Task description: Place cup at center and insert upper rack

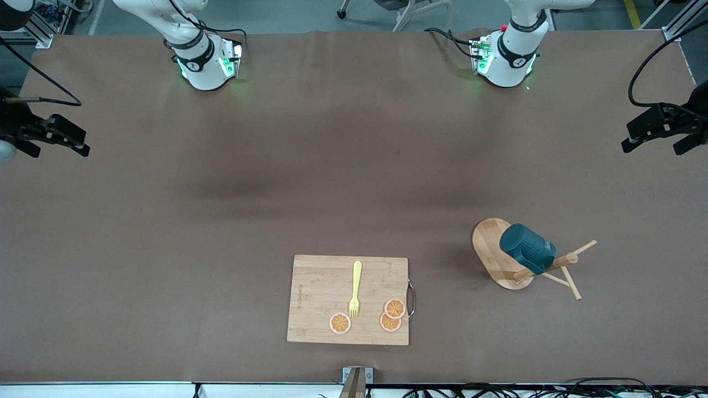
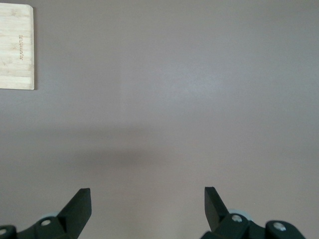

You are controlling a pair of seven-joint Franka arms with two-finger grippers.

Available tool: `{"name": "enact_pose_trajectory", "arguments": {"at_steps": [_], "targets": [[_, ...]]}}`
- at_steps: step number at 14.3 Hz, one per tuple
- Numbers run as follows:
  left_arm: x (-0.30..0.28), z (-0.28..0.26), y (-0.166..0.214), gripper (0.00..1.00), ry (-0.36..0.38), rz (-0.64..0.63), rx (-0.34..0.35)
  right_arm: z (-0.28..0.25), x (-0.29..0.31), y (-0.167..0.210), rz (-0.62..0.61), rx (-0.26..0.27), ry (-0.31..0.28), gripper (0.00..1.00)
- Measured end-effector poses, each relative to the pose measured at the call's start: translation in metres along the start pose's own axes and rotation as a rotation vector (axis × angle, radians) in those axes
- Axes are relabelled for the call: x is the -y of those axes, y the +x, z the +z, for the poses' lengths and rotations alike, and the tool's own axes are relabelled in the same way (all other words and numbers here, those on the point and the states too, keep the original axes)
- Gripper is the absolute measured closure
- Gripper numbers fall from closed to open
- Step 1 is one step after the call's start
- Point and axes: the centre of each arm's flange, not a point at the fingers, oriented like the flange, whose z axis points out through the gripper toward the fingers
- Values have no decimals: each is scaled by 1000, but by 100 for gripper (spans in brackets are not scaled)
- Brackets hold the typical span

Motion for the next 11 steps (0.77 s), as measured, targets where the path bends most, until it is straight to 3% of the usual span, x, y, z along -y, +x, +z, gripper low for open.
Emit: {"name": "enact_pose_trajectory", "arguments": {"at_steps": [11], "targets": [[2, -1, 0, 0, 0, -5, -2, 0, 1, -20, 0, 8, 1, 0]]}}
